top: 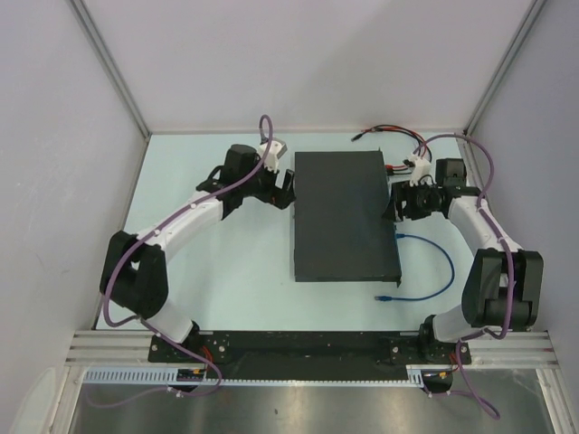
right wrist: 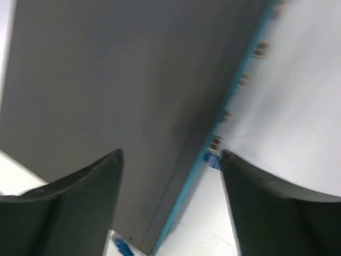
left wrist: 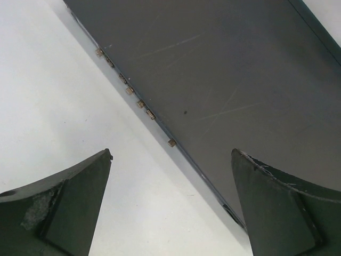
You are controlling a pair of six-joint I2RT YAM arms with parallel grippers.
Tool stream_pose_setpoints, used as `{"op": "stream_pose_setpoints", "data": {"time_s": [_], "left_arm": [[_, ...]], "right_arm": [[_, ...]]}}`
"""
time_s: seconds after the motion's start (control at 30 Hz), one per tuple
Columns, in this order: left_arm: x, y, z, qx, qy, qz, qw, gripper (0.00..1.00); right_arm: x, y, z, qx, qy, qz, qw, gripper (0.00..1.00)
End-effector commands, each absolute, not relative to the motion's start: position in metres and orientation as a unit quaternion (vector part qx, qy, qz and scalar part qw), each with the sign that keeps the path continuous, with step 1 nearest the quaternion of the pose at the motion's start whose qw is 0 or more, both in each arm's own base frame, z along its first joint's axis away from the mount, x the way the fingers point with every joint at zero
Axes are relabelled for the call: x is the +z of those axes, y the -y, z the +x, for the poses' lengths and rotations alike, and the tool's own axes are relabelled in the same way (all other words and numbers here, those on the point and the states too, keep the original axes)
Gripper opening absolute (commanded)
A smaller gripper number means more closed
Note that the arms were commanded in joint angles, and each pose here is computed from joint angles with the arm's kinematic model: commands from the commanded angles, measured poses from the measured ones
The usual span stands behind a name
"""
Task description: Pull the plug from the switch port
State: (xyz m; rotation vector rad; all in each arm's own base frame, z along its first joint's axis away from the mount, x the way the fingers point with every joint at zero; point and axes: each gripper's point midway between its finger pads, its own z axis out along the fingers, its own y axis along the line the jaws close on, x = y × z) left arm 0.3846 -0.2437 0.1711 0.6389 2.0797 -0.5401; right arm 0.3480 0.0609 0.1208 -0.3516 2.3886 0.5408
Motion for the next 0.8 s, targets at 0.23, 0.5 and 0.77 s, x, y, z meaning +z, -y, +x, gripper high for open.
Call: {"op": "stream_pose_setpoints", "data": {"time_s": [0.23,0.5,0.77], "left_arm": [[0.166,0.258,0.355,-0.314,-0.807,0.343,0.363,0.66],[0.149,0.259,0.345,-0.331,-0.814,0.337,0.339,0.08],[0.126,0.256,0.342,-0.325,-0.827,0.339,0.309,0.07]], "right_arm": [[0.113,-0.078,0.342,0.291,-0.896,-0.146,0.303,0.5],[0.107,-0.056,0.251,0.245,-0.915,-0.24,0.211,0.0],[0.051,-0.011,0.234,0.124,-0.925,-0.327,0.148,0.0]]}}
